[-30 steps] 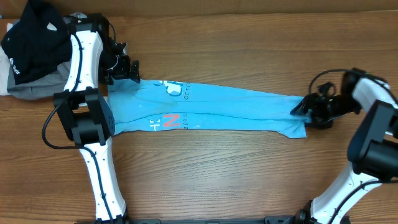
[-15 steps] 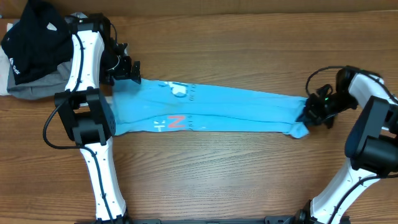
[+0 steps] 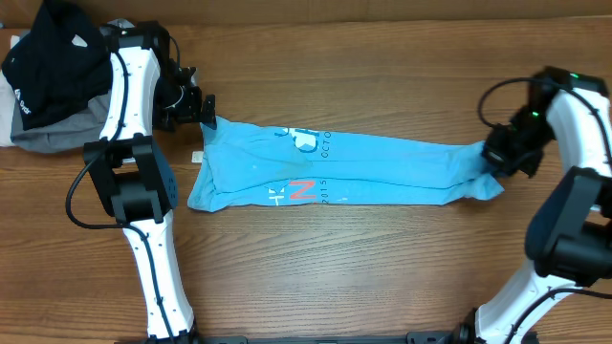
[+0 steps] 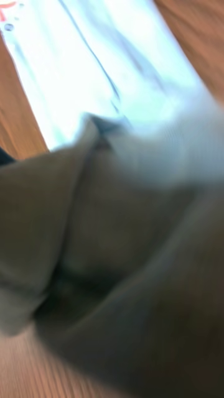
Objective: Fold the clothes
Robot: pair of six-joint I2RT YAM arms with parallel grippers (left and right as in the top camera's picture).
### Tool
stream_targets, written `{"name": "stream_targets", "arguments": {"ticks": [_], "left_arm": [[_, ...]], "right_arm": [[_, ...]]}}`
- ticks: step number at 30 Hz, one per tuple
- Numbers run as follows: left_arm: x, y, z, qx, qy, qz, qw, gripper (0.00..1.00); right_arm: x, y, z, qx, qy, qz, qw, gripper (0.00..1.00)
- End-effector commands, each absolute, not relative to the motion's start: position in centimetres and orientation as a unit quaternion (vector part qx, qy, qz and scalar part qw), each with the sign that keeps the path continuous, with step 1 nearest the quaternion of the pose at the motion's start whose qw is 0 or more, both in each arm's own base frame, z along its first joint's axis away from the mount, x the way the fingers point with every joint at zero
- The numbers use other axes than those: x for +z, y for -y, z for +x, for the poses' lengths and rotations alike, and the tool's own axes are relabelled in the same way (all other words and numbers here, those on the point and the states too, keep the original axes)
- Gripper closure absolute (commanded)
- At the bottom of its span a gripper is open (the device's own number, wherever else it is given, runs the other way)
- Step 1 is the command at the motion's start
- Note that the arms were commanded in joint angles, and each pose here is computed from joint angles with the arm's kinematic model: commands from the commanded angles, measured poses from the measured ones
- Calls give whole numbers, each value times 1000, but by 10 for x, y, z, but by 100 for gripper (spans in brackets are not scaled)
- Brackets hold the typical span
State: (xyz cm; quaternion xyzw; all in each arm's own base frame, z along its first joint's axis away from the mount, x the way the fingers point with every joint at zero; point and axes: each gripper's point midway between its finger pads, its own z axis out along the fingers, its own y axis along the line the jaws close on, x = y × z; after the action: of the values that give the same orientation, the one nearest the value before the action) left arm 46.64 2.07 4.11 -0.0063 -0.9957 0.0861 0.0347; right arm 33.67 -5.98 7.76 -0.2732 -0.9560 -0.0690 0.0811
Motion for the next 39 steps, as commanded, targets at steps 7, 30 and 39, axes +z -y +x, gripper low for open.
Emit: {"name": "stream_targets", "arguments": {"ticks": [7, 30, 39], "left_arm": [[41, -15, 469, 92, 995, -8, 33, 0], [41, -14, 470, 92, 995, -8, 31, 0], [41, -14, 470, 92, 995, -8, 31, 0]], "right_arm": [[90, -53, 368, -96, 987, -128, 28, 96], [61, -215, 355, -194, 980, 21, 43, 94], [66, -221, 346, -189, 980, 18, 57, 9]]}}
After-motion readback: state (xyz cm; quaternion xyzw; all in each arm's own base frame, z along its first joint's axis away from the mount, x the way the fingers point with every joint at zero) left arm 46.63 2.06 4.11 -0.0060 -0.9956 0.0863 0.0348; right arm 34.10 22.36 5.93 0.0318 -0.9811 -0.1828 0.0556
